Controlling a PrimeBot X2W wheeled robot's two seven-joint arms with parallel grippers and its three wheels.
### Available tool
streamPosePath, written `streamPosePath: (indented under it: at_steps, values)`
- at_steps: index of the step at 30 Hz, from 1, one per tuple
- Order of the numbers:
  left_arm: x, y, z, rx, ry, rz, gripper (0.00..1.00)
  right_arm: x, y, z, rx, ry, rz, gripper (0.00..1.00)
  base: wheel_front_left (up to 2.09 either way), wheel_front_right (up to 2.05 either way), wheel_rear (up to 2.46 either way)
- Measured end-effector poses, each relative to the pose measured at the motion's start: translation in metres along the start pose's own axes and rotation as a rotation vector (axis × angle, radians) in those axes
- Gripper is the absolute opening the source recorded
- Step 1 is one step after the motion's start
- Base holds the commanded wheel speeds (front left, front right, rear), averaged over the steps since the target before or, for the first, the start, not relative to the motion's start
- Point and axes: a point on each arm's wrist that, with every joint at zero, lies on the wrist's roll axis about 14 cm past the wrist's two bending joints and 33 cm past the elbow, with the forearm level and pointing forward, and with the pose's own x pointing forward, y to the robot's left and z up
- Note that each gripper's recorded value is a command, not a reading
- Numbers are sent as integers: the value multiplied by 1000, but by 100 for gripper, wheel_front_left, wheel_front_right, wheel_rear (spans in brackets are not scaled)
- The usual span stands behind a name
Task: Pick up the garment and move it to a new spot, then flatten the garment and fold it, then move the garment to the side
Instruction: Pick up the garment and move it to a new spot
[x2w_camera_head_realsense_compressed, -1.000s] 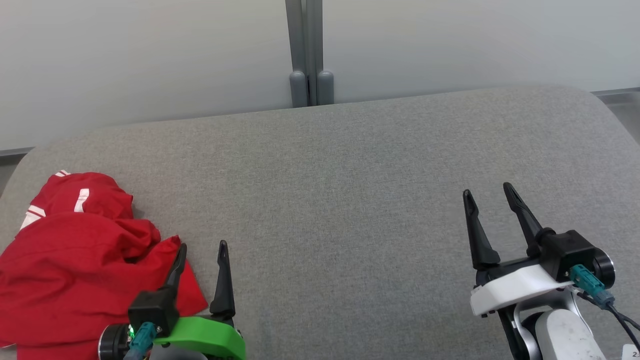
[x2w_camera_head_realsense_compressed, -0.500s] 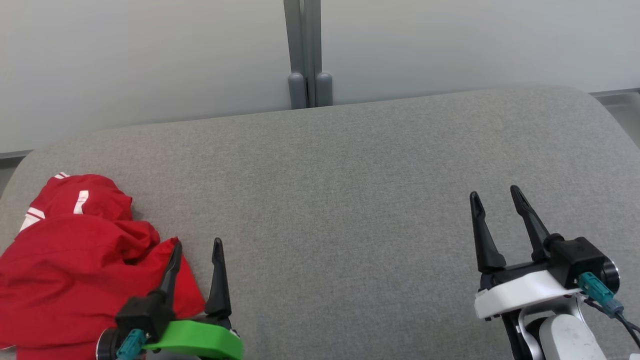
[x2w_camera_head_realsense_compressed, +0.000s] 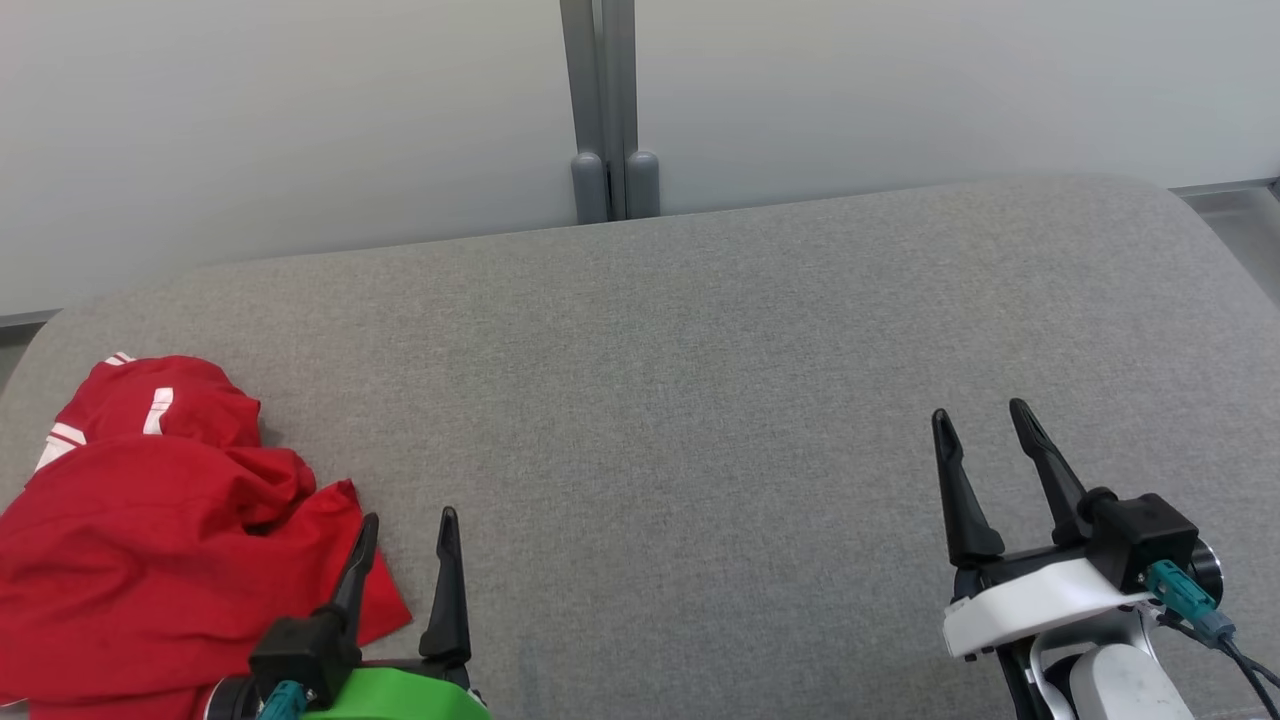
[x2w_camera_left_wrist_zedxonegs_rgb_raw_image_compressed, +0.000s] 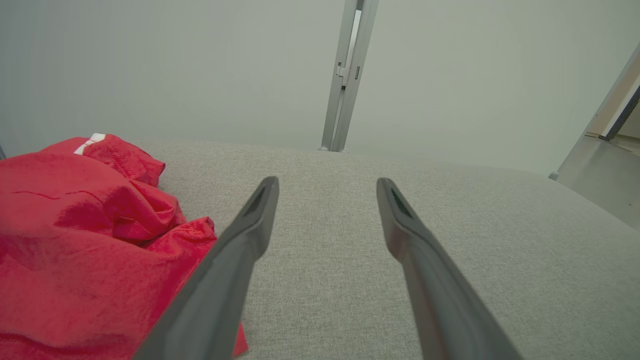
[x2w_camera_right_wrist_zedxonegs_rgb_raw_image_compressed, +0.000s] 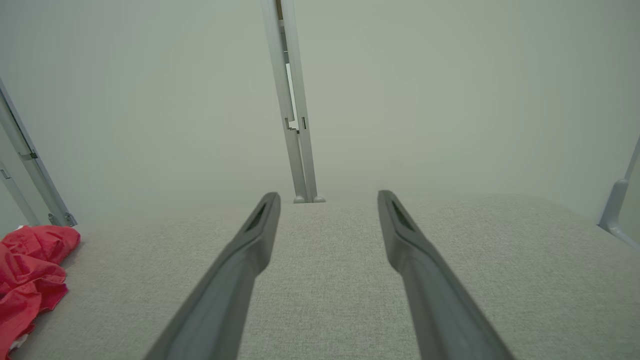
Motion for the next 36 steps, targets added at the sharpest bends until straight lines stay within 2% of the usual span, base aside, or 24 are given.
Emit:
streamPosePath:
  at_steps: [6, 13, 24, 31, 36]
  values:
    - [-2, 5, -6, 8, 12, 33, 100, -2, 1, -3, -34, 6, 8, 100, 0, 0, 0]
    - [-3, -1, -7, 58, 10, 9, 100, -3, 4, -2, -74, -1, 22, 100, 0, 0, 0]
    - [-7, 4, -11, 61, 19, 24, 100, -1, 9, -4, -66, 3, 38, 100, 0, 0, 0]
    - [-14, 23, -6, 67, 5, 93, 100, 3, 26, -12, -38, 21, 87, 100, 0, 0, 0]
    - [-25, 45, 1, 81, -13, 170, 100, 8, 51, -19, -14, 37, 161, 100, 0, 0, 0]
